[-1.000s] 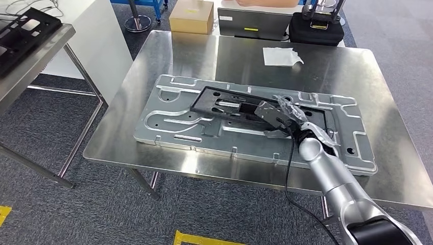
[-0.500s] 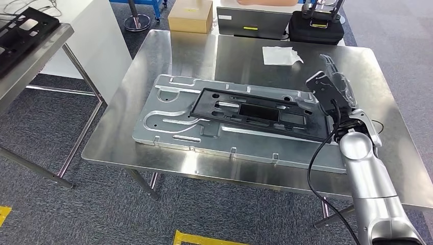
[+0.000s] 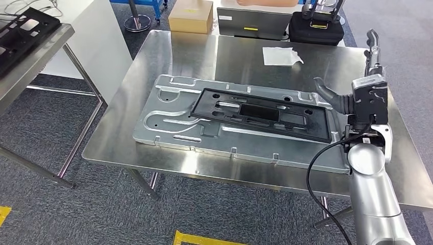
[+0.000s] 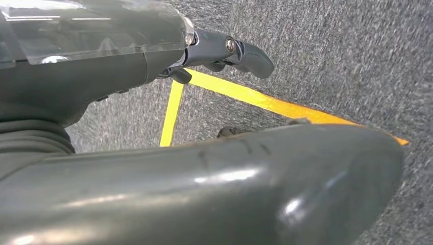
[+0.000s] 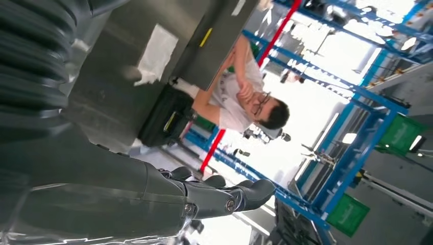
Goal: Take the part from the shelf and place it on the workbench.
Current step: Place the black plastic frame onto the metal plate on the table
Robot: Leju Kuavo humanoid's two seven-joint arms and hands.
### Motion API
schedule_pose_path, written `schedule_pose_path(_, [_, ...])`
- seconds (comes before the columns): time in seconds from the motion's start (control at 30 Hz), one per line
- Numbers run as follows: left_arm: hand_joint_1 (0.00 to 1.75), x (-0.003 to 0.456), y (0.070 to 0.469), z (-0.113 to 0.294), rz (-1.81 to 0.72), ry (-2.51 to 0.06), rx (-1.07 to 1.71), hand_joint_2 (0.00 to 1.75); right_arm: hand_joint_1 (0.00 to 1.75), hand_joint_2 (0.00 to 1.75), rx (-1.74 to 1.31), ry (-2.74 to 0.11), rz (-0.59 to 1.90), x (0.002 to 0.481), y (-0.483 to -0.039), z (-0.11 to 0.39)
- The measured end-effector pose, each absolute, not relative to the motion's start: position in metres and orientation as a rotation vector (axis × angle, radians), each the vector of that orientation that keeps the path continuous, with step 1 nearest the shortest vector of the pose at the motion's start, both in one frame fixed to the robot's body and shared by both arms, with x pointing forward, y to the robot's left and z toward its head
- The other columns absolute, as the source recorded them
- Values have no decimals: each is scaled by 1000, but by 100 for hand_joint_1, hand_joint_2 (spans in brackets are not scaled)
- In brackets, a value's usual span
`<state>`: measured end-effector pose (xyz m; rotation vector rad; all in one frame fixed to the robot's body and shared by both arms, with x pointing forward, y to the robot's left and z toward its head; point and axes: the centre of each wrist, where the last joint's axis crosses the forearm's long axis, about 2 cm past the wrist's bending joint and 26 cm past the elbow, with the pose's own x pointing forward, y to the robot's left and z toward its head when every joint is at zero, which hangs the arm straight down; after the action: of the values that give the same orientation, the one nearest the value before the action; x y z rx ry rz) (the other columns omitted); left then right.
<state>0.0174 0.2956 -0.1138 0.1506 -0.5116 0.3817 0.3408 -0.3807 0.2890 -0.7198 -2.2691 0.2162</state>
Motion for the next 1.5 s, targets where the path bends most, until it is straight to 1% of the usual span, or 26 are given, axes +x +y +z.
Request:
schedule_pose_path(0.07, [0,16,294,-114,406,-507,163,0,0,0,-652,-2286,173,336,-379,284])
schedule_pose_path(0.33, [0,13,276,-114,516,-467,212,0,0,0,-507,-2314,116,317,-376,261])
schedule_pose_path(0.5, [0,11,261,-113,581,-442,229,0,0,0,-475,-2287,109,300,-381,234])
schedule_pose_path(0.7, [0,11,252,-112,598,-438,217,0,0,0,-612,-2269,117,273,-389,218])
schedule_pose_path(1.0, [0,9,250,-112,595,-441,187,0,0,0,-814,-2226,122,241,-390,211])
schedule_pose_path(1.5, [0,14,246,-112,600,-441,173,0,0,0,-958,-2163,106,217,-385,207])
